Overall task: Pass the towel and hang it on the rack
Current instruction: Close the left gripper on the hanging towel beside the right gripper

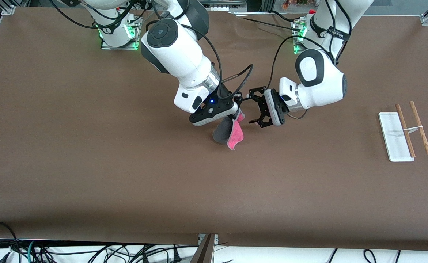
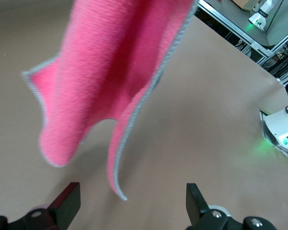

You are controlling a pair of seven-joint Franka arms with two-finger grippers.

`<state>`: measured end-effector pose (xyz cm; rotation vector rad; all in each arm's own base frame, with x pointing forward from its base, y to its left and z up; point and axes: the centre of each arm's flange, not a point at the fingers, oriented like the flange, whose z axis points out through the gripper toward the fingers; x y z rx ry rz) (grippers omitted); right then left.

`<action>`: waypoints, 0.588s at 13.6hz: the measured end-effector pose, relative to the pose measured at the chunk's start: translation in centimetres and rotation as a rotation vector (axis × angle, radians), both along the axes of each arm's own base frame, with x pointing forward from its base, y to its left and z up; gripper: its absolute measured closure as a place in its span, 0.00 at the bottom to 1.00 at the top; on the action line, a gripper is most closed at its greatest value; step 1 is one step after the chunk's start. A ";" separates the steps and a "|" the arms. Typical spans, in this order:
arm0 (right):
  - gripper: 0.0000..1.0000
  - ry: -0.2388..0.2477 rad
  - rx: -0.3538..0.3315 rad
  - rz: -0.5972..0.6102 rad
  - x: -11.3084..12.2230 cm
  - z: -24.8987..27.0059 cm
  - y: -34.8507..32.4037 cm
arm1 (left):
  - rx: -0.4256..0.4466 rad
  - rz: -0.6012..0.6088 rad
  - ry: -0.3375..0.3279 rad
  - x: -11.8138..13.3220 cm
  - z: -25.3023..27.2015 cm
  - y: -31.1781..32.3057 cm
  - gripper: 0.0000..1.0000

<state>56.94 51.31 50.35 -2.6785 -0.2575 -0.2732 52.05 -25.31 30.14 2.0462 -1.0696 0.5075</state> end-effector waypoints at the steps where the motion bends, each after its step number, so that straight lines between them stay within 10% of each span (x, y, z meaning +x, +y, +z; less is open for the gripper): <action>1: 0.98 0.000 0.000 0.000 0.0 0.0 0.0 | 0.000 0.000 -0.007 0.2 -0.1 0.3 0.04; 8: 0.98 0.000 0.000 0.000 0.0 0.0 0.0 | -0.001 -0.007 -0.019 1.1 -0.9 -1.2 0.09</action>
